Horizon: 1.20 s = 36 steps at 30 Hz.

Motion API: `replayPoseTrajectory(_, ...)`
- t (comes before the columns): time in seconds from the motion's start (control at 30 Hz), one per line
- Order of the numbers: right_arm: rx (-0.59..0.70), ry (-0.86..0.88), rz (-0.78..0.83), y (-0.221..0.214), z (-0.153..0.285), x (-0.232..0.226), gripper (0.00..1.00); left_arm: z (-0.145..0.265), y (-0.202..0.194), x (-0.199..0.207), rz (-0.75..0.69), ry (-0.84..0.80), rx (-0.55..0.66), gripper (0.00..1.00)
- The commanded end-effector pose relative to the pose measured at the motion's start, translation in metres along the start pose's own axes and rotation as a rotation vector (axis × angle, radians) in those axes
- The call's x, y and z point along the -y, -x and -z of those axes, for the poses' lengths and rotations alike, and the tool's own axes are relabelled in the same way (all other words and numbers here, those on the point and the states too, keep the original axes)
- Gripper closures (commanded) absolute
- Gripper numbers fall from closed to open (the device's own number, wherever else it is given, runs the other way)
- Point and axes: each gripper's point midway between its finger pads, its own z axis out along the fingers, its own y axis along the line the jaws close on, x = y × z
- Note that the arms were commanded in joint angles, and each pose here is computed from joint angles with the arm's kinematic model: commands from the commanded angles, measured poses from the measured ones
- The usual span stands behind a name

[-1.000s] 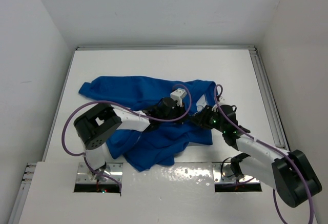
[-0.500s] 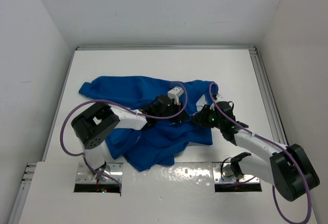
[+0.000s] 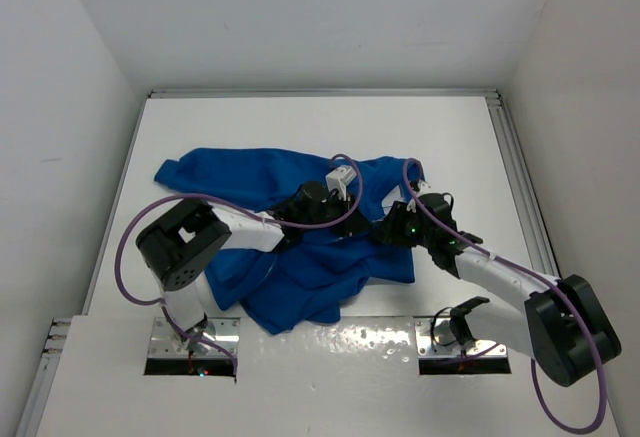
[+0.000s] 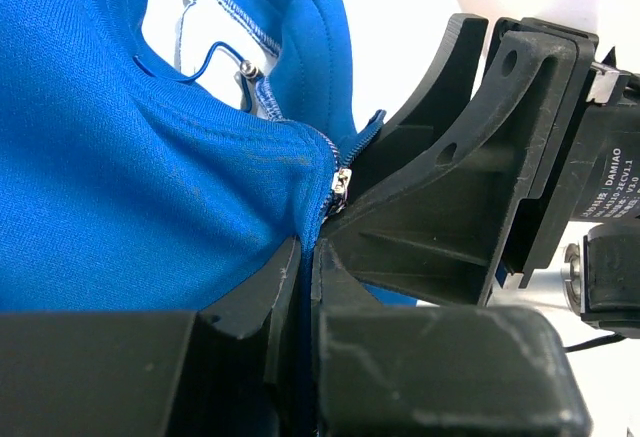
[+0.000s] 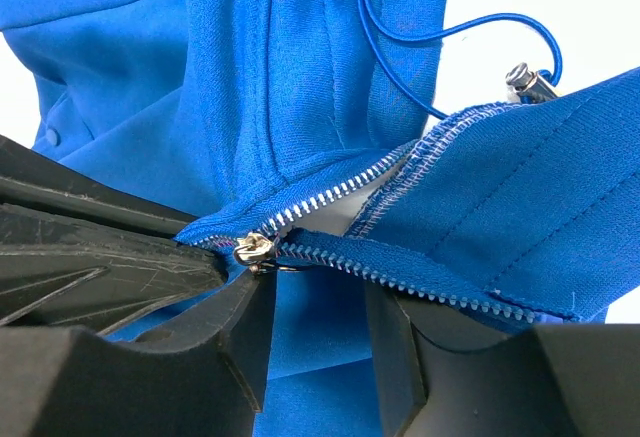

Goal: Zip up the jacket

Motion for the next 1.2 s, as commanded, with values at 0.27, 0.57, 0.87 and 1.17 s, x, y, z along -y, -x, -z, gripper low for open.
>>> replayPoseTrajectory(0.27, 0.112, 0.06, 0.088, 0.039, 0.008, -0.027, 0.62, -0.005, 0.001, 0.008, -0.009, -0.045, -0.016, 1.0)
replayPoseTrajectory(0.57, 0.133, 0.08, 0.11, 0.046, 0.011, -0.033, 0.63, -0.005, 0.001, 0.011, -0.014, -0.06, -0.022, 1.0)
replayPoseTrajectory(0.87, 0.144, 0.105, 0.122, 0.049, 0.006, -0.037, 0.65, -0.003, 0.001, 0.015, -0.02, -0.075, -0.023, 1.0)
replayPoseTrajectory(1.17, 0.177, 0.063, 0.184, 0.062, 0.003, -0.033, 0.57, -0.003, 0.001, 0.019, -0.025, -0.096, -0.033, 1.0)
